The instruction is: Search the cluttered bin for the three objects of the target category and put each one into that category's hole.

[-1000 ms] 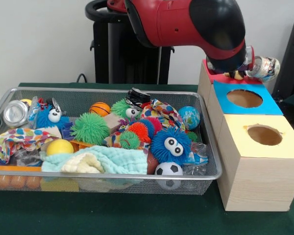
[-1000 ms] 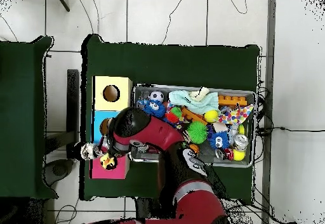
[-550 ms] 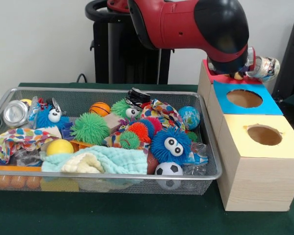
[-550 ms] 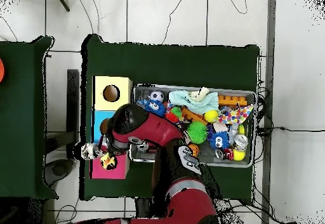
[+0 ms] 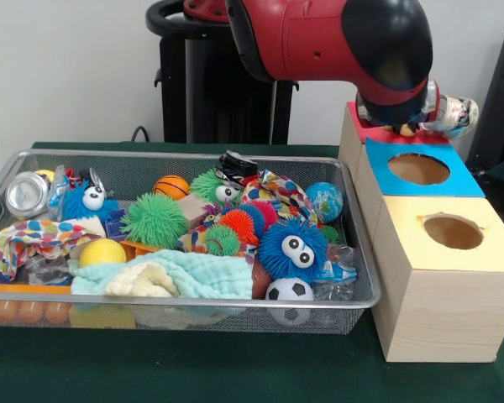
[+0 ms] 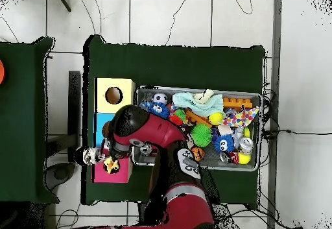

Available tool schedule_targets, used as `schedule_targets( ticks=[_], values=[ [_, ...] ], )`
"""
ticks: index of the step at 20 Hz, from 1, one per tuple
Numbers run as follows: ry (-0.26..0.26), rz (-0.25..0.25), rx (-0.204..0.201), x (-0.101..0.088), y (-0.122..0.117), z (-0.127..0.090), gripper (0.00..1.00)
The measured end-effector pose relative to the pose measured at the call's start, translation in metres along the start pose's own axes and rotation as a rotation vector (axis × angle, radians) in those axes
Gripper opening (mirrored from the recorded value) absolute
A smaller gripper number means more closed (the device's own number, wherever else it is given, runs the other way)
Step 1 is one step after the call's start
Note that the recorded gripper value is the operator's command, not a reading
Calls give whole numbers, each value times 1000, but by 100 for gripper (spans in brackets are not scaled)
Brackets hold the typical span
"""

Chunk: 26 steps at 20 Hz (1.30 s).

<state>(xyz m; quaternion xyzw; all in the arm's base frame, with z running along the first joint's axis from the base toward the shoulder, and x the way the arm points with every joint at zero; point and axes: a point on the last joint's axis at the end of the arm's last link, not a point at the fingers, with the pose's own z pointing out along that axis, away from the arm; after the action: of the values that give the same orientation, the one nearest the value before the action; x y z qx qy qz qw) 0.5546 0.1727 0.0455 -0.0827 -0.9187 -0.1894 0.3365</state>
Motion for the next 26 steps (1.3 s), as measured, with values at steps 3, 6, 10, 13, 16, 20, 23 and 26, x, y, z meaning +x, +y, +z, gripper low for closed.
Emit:
schedule_targets(
  ticks=[3,6,10,13,16,20,23,26],
  values=[
    [14,14,9,0,-7,1,0],
    [34,34,12,0,-16,7,0],
    [80,47,8,1,-22,19,0],
    [97,51,5,0,-24,25,0],
    [101,51,3,0,-24,26,0],
    [103,52,2,0,-24,26,0],
    [107,49,-9,-1,-20,26,100],
    [111,45,-16,-1,-17,26,100]
  ],
)
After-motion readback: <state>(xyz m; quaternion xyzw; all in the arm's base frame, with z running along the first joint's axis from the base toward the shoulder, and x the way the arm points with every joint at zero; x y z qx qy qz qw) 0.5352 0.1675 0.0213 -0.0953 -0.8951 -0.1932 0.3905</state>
